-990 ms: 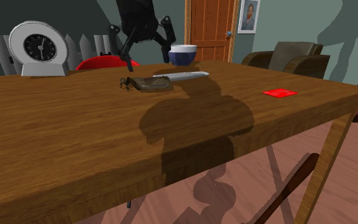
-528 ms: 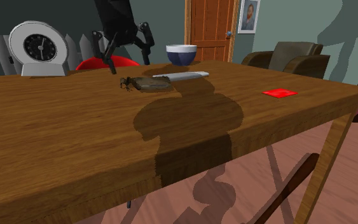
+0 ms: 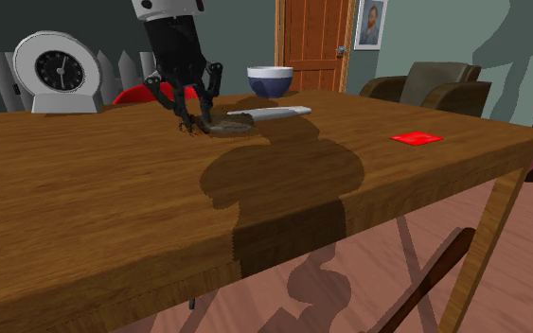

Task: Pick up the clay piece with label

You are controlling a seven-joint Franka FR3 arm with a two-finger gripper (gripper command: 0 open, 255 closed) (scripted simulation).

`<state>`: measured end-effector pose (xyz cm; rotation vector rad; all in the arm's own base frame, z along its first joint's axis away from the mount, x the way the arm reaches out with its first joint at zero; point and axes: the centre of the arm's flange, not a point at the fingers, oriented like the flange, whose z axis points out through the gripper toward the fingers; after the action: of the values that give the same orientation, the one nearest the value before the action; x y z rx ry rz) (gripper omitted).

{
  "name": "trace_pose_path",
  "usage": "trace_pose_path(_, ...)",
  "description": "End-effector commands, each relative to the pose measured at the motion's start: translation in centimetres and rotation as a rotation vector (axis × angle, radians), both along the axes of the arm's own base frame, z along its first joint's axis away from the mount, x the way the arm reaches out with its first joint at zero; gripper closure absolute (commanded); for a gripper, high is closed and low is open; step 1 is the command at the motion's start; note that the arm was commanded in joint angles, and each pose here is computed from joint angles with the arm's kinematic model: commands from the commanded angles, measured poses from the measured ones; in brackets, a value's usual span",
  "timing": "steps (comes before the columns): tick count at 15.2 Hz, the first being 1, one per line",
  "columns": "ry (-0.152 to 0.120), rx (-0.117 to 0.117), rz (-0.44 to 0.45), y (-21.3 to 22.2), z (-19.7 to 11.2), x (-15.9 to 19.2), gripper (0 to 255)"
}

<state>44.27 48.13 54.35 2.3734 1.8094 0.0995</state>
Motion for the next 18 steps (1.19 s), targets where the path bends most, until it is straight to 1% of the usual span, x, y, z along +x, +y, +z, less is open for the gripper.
trace_pose_path(1, 0.000, 0.000, 0.000, 0.0, -0.1, 0.0, 255)
trace_pose_path(8, 0.000, 0.000, 0.000, 0.0, 0.0, 0.0, 255)
trace_pose_path(18, 0.000, 0.000, 0.000, 0.0, 5.3, 0.0, 255)
